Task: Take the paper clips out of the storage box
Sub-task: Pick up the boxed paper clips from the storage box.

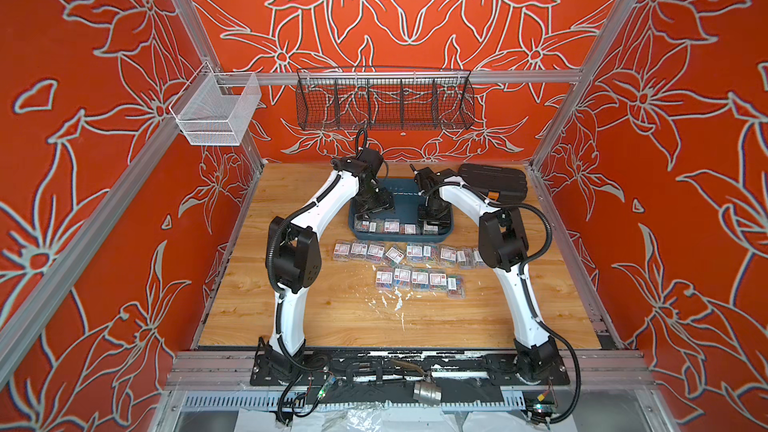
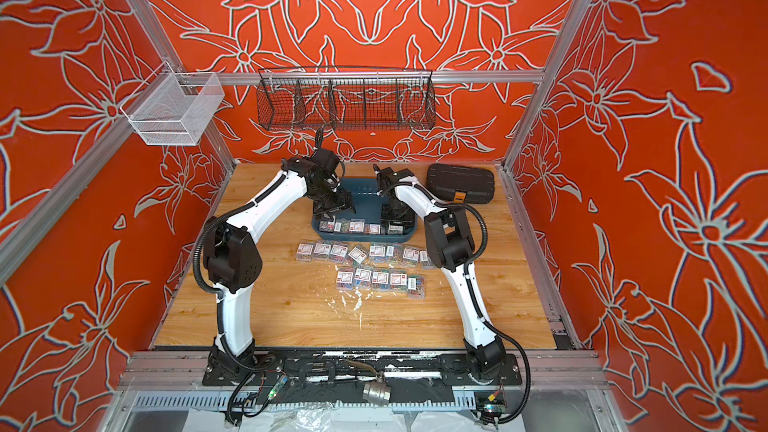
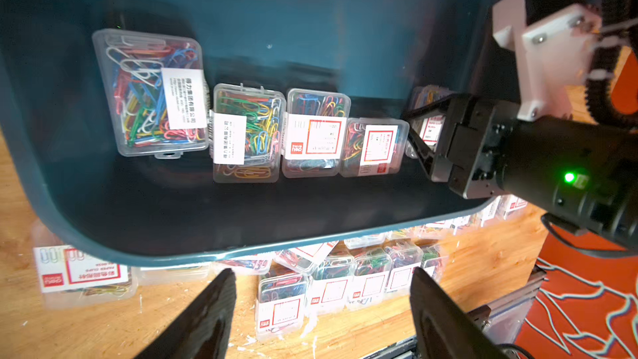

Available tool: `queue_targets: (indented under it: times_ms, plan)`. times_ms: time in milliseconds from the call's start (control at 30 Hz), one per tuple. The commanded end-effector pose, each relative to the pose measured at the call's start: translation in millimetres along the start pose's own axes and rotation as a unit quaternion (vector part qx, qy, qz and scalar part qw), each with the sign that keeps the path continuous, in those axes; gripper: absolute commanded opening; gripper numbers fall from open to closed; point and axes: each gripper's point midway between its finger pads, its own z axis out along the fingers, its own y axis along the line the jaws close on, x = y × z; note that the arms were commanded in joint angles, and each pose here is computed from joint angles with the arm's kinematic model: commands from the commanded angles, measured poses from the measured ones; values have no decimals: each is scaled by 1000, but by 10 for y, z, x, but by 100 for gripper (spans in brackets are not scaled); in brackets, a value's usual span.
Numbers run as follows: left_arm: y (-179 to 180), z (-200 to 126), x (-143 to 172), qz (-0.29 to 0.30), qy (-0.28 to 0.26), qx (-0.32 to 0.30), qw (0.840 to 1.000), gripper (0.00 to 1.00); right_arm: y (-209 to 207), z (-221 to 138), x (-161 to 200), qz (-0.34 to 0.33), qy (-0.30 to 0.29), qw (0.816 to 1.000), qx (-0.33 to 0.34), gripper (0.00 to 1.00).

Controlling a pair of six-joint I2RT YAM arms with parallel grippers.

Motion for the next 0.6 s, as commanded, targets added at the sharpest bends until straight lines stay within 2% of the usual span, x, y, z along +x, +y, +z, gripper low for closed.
queue_targets:
  times_ms: [0, 167, 300, 467, 567]
  plan:
    - [-40, -70, 96, 13, 14, 15, 1000, 77, -64, 68, -49, 0, 3, 1000, 27, 52]
    - [-66, -93, 67, 40, 13, 17, 999, 78, -20, -470, -164, -3, -36, 999, 13, 42]
    - [-160, -131, 38, 57, 13, 36, 998, 77, -181, -1003, -65, -11, -80, 996, 22, 39]
    - [-296, -294, -79, 60, -14, 58, 996, 78, -573, -1378, 413, -22, -108, 993, 44, 37]
    - [-364, -361, -146, 54, -31, 71, 996, 78, -884, -1402, 801, -17, -107, 992, 65, 36]
